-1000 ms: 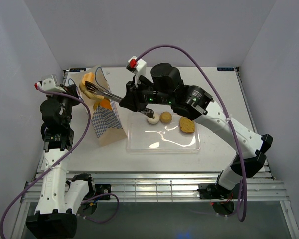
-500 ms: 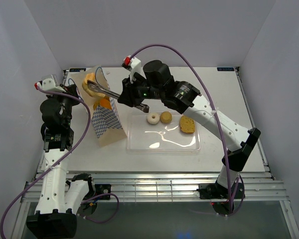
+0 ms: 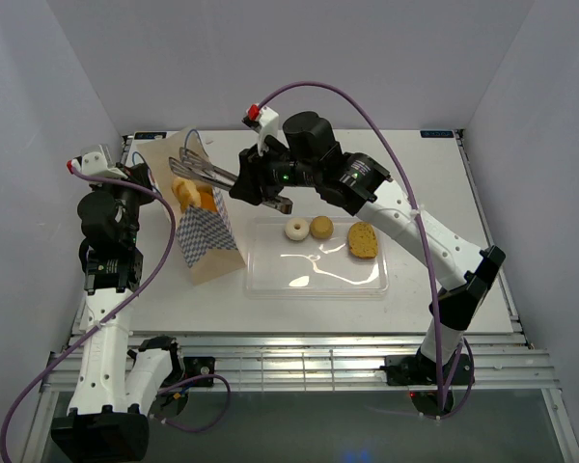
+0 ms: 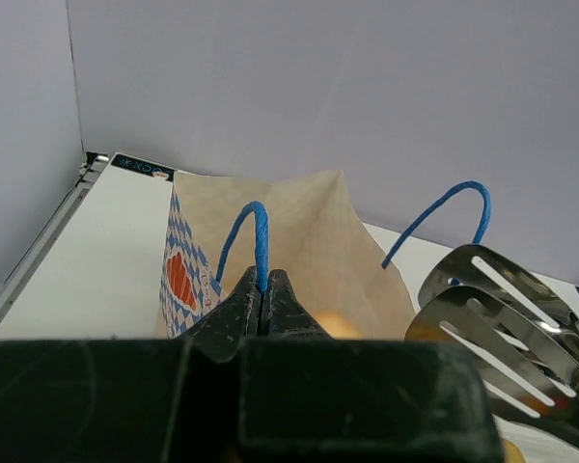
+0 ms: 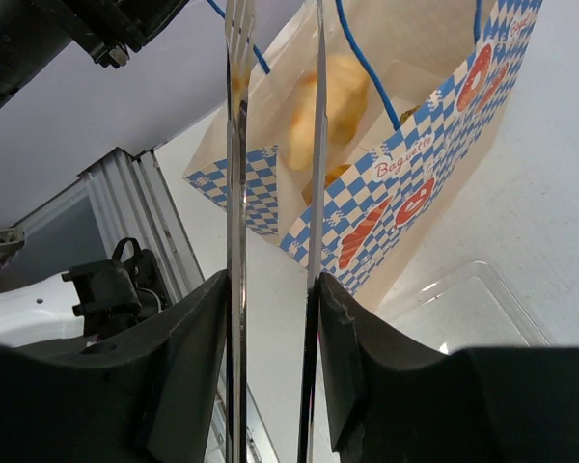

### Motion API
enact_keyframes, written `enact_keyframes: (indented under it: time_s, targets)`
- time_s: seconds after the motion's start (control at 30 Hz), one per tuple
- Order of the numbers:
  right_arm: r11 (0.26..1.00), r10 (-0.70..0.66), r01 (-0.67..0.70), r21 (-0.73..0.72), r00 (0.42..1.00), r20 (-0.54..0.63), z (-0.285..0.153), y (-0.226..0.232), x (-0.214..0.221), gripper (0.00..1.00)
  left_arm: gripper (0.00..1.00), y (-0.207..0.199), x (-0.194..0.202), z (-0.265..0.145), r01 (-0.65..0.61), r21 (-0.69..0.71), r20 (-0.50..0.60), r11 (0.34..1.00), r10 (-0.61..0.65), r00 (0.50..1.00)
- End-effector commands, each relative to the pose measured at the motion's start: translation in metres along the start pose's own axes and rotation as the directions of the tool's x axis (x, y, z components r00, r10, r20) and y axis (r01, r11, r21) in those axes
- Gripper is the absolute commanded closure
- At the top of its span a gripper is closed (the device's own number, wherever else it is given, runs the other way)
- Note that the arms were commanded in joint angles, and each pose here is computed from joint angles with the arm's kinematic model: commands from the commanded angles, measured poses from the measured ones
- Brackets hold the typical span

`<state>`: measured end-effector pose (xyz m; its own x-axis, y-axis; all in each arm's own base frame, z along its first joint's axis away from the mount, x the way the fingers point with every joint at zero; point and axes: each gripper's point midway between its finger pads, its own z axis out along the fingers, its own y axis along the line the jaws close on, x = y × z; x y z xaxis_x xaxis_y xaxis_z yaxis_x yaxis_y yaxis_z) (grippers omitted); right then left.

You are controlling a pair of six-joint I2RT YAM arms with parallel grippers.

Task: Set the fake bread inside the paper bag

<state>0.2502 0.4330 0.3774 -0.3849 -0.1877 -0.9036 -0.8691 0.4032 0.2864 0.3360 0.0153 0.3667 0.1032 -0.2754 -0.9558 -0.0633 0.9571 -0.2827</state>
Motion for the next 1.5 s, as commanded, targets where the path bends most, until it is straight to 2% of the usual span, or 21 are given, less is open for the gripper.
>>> enact_keyframes:
  time_s: [0.0, 0.37, 1.17, 1.3, 1.47]
  targets:
    - [0.999, -0.013, 0.017, -0.048, 0.997, 0.073, -0.008, 0.01, -0.021, 0.53, 1.0, 0.0, -0.009, -0.002, 0.002, -0.002, 0.028, 1.0, -0.002, 1.0]
    - [0.997, -0.015, 0.021, -0.079, 0.997, 0.078, -0.028, 0.02, -0.02, 0.58, 1.0, -0.001, -0.007, -0.001, 0.002, 0.002, 0.021, 1.0, -0.002, 1.0]
    - [0.997, 0.001, 0.005, -0.083, 0.998, 0.071, -0.109, 0.035, 0.037, 0.64, 1.0, 0.002, 0.003, 0.005, 0.006, 0.001, -0.006, 1.0, -0.006, 1.0]
    - [1.0, 0.027, -0.025, -0.017, 0.997, 0.068, -0.12, 0.025, 0.055, 0.64, 1.0, 0.001, 0.003, 0.005, 0.006, 0.004, -0.007, 1.0, -0.006, 1.0]
    - [0.984, 0.098, -0.103, 0.143, 0.994, 0.041, -0.136, -0.011, 0.099, 0.64, 1.0, 0.001, 0.002, 0.004, 0.011, 0.006, -0.006, 1.0, -0.011, 1.0]
